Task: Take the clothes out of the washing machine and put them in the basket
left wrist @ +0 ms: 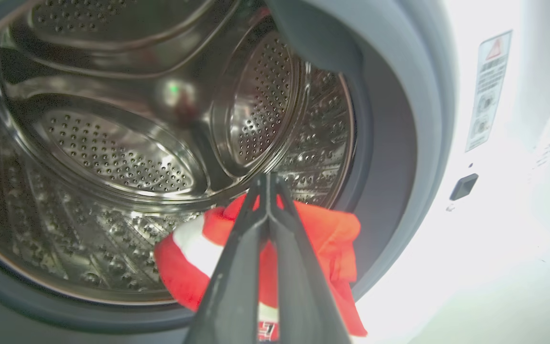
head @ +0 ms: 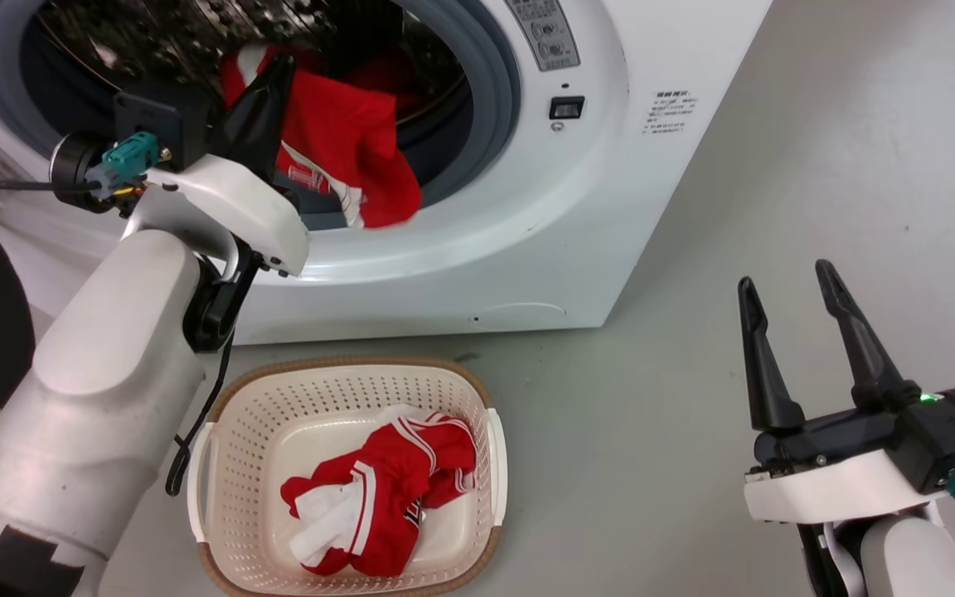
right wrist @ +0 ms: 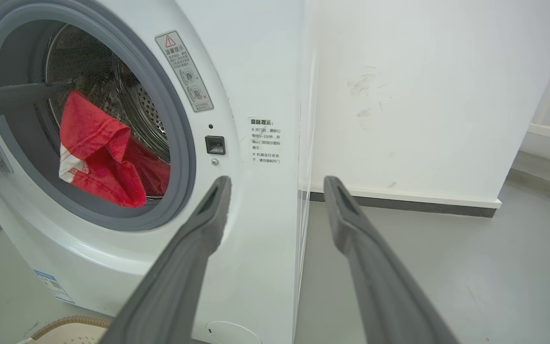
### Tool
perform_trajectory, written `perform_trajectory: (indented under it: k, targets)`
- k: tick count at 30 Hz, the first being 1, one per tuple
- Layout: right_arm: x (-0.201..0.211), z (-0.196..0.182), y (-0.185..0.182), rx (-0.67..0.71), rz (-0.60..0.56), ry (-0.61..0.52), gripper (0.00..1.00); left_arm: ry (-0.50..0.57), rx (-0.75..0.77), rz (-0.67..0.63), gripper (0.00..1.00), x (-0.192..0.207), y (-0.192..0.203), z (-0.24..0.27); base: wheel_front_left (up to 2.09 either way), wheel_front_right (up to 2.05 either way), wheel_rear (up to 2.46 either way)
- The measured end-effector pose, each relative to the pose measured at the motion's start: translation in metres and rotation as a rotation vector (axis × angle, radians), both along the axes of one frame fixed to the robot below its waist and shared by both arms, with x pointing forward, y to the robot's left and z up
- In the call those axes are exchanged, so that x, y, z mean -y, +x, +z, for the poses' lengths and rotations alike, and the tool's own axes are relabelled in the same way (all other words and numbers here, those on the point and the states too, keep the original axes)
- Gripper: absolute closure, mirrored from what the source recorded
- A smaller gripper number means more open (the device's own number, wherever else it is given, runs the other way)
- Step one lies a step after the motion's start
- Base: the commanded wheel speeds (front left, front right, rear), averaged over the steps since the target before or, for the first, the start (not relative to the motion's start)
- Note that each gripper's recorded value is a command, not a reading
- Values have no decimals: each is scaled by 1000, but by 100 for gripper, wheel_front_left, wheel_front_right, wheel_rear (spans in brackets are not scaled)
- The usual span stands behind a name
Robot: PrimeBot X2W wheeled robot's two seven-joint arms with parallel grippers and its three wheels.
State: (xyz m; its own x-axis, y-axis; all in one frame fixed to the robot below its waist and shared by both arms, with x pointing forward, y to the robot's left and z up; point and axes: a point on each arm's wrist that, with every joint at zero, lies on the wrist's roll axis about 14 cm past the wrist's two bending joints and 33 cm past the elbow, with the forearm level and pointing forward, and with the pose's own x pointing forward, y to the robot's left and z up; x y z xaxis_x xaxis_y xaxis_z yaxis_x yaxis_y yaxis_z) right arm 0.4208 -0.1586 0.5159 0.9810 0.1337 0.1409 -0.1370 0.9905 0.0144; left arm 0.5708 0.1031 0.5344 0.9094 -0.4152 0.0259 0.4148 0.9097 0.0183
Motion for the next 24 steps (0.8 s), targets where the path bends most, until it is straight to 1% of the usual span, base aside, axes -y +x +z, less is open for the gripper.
perform_trajectory:
  k: [11, 24]
  targets:
    - [-9, 13, -16, 26, 25, 6, 0, 22, 192, -15, 100, -1, -39, 85, 0, 0, 0]
    - [-13, 19, -36, 37, 34, 10, 0, 34, 350, -25, 100, 1, -96, 150, 0, 0, 0]
